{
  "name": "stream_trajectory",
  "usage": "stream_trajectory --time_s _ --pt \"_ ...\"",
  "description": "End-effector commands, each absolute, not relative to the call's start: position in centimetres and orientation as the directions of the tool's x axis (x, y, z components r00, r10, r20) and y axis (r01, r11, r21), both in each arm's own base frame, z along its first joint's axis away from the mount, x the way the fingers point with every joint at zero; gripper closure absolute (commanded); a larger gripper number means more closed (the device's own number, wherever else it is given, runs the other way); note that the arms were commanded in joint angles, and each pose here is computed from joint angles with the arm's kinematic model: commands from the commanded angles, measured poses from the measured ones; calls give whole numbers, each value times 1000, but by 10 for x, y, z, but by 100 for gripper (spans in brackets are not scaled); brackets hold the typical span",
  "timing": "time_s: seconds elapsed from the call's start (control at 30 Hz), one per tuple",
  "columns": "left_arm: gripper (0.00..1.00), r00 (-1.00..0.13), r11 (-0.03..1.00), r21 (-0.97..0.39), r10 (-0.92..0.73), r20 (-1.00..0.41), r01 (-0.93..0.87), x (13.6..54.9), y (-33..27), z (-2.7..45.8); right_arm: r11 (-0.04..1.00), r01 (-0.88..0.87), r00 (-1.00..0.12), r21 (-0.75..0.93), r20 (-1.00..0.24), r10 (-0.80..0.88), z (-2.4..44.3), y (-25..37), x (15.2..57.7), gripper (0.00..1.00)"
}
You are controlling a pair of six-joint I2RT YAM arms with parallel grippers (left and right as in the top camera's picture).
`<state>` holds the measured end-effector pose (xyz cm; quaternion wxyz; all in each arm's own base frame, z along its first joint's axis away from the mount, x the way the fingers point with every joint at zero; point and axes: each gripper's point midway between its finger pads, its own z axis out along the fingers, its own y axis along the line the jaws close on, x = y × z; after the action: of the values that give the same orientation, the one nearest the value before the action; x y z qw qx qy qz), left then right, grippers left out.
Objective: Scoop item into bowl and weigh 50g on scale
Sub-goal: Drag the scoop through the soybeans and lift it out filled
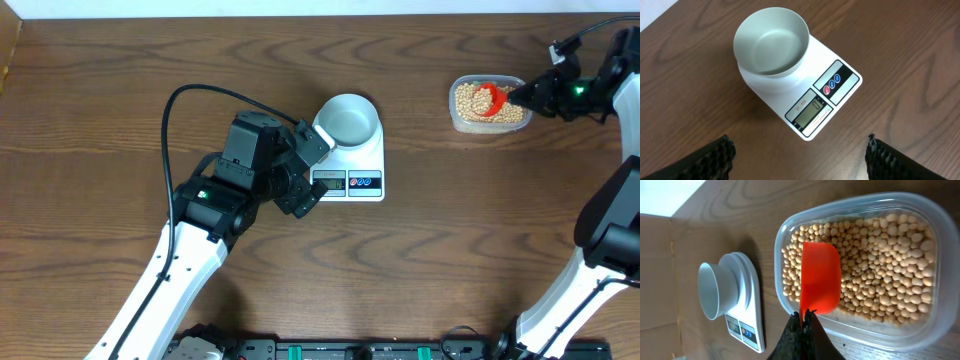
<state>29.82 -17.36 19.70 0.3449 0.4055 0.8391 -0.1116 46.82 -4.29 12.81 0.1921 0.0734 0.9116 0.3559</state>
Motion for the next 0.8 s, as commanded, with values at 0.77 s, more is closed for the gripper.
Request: stream_trajectory --time_s 0.77 --pt "14 -422 637 93 605 -675 766 297 -175 199 556 -71 -879 828 -315 357 159 -53 467 99"
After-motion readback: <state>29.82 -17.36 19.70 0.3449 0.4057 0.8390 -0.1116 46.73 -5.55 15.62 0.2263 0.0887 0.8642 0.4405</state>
